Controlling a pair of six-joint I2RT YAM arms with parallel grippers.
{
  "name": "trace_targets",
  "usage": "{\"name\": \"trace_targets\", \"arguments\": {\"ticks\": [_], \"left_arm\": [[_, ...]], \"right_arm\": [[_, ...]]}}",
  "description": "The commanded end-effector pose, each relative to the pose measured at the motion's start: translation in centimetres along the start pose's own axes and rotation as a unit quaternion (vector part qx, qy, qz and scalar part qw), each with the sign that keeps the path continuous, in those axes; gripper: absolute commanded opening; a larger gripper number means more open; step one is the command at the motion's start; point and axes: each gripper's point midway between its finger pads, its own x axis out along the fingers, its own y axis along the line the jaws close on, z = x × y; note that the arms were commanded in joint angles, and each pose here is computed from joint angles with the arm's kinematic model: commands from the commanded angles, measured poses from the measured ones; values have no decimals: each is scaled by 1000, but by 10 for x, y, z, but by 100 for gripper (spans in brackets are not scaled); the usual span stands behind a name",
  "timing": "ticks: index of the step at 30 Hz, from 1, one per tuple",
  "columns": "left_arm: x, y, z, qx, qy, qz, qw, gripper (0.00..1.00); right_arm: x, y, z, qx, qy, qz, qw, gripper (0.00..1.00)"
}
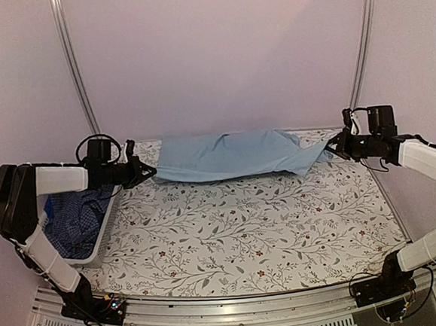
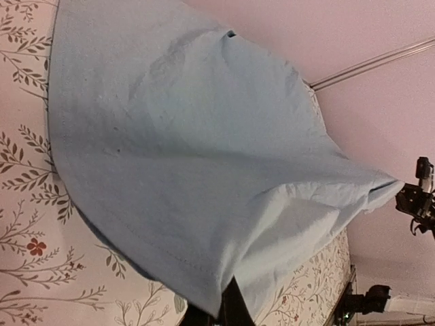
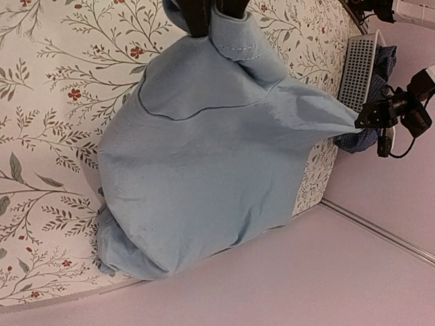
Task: Fold and stack the mixed laundry pile
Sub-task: Flatten out the crumpled T-shirt at the center of the board.
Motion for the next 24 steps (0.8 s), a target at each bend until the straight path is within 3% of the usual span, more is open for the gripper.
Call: {"name": "trace_targets", "arguments": {"ticks": [1,6,16,21,23,24], "left_arm": [[-2,0,-43,7,42,-2,999,0],[-11,17,-108,-26,106,44,993,0],[-53,36,-163,-41,145,133,980,0],[-61,39,-170,-69,179,188,963,13],[-72,37,-165,-77,178,214,957,19],[-80,37,-159,-82,168,234,954,28]], "right_arm": [[-8,-17,-49,48,53,-24,997,0],[-20,-35,-111,101,138,-66,983,0],[-57,-42,-208,161,249,-107,949,0],[-80,-39,-234,186,293,-124,930,10],[-89,-34,-235,194,296,-128,926,37],[-93,-29,-233,198,298,-123,926,52]]}}
